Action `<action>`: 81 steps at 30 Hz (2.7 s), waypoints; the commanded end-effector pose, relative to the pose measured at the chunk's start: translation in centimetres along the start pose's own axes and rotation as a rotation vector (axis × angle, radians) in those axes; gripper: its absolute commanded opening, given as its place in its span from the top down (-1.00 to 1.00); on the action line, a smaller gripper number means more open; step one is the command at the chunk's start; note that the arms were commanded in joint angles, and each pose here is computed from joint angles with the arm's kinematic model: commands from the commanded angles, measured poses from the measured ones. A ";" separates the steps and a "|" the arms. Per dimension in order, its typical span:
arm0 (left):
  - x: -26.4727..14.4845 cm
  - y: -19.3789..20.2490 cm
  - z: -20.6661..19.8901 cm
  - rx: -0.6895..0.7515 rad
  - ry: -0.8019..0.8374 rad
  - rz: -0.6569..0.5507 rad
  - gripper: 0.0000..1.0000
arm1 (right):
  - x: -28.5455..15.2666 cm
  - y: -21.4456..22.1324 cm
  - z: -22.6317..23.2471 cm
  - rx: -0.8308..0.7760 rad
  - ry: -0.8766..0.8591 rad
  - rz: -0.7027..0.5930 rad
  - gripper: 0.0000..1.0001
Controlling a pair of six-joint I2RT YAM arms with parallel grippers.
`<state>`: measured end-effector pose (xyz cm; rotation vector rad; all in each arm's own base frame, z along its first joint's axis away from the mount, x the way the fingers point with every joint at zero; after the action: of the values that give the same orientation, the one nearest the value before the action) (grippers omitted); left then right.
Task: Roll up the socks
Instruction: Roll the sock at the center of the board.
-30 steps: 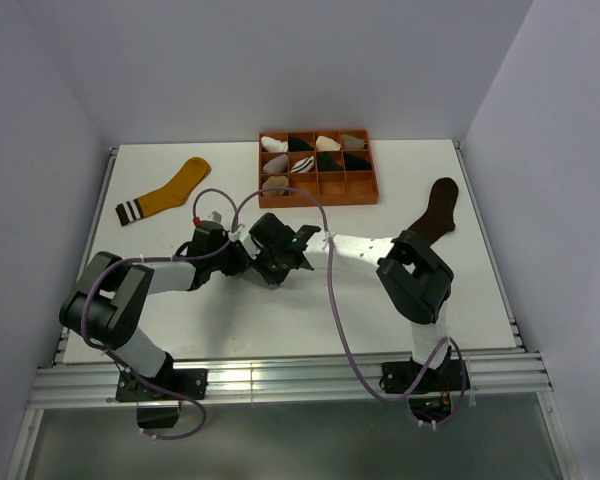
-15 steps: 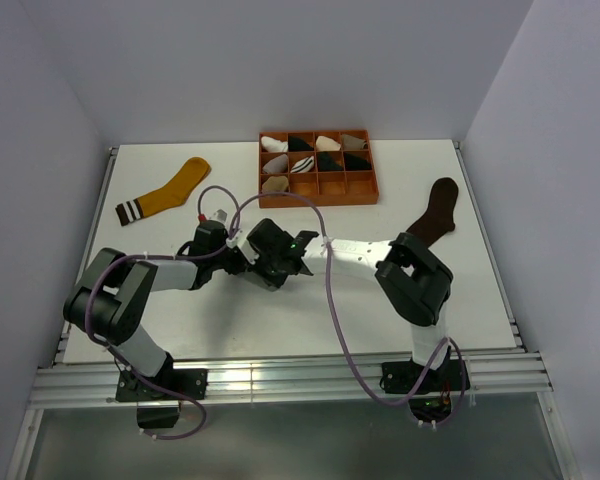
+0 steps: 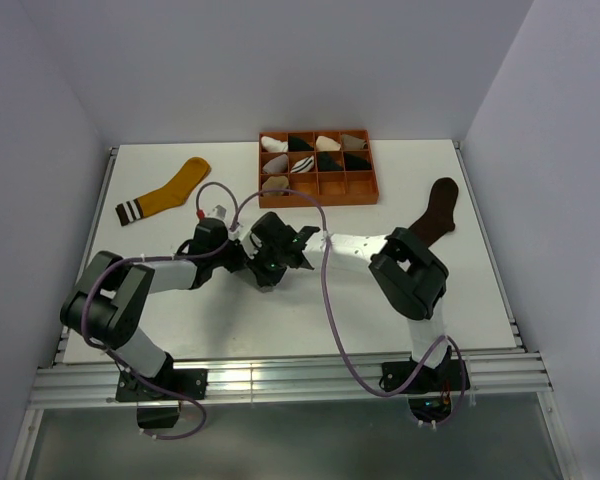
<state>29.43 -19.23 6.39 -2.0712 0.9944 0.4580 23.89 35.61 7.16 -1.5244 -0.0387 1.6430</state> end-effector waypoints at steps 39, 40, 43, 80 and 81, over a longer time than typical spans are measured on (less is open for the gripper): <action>-8.8 1.1 2.7 -0.279 -0.183 -0.231 -0.37 | 3.2 0.8 0.0 0.087 0.017 0.127 1.00; -8.6 1.1 2.7 -0.277 -0.177 -0.239 -0.37 | 3.2 0.7 0.0 0.088 0.015 0.125 1.00; -8.2 1.3 3.0 -0.273 -0.196 -0.243 -0.33 | 3.3 0.7 0.2 0.094 0.007 0.128 1.00; -6.2 5.2 8.5 -0.310 -0.522 -0.085 0.36 | -4.4 -4.7 -1.6 0.321 0.130 -0.271 0.10; -6.2 5.2 8.5 -0.308 -0.518 -0.085 0.36 | -4.5 -4.8 -2.8 0.351 0.155 -0.276 0.06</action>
<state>25.13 -14.27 6.17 -2.2919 0.5744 0.8394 24.86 35.63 9.65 -1.3555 0.1003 1.4435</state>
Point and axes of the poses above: each gripper's point midway between its finger pads, its own x axis out along the fingers, its own z axis along the line the jaws close on, y = z × x, the point moved 5 cm from there along -x, back along the fingers, and after that the axes turned 8 degrees about x, right-handed, at the moved point
